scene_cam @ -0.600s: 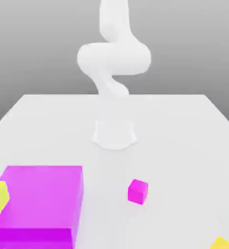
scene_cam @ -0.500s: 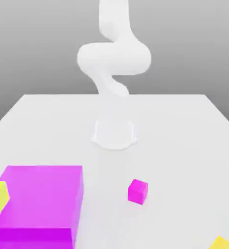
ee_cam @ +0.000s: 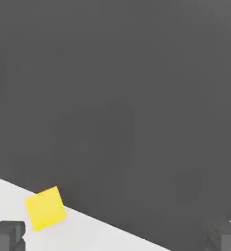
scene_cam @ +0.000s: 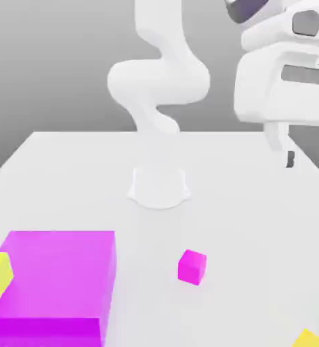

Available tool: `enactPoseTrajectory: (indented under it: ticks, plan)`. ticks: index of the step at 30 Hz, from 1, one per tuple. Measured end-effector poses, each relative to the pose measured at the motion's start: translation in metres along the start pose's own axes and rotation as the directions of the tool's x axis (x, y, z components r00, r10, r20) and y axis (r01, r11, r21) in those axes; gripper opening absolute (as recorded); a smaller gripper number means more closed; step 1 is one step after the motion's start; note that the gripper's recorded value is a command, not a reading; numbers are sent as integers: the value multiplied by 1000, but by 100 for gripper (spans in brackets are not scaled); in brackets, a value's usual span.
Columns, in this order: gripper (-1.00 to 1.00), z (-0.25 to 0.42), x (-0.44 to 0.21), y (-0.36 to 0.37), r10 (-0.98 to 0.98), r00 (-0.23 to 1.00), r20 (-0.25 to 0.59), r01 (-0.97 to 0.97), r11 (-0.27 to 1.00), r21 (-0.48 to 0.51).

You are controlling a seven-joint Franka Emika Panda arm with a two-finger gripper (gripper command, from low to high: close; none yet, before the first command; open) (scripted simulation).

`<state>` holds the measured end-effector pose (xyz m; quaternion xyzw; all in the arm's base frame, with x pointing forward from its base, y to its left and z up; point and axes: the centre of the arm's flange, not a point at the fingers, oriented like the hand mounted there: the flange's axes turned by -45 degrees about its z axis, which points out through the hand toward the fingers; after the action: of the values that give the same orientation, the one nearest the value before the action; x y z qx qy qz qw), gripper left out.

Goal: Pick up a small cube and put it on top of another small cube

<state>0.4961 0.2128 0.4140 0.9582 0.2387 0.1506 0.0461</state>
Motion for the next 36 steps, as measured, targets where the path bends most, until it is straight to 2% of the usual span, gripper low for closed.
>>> enactPoseTrajectory:
  ticks: [10,13,16,17,24,28,32,35,36]
  plan:
    - [0,146,-30,-129,-253,953,165,226,960,163]
    - [0,183,-49,-167,-319,927,195,275,935,222]
    - [0,225,-63,-182,-332,922,200,284,929,236]
    - [-100,238,-67,-184,-334,921,201,285,929,237]
    - [-100,241,-68,-185,-335,921,200,286,928,238]
    - [-100,194,-54,-174,-329,922,203,280,931,236]
    - [-100,178,-8,-58,-131,960,248,84,979,188]
    - [-100,213,-13,-41,-93,963,254,47,982,181]
    - [100,223,-16,-42,-90,963,255,44,983,180]
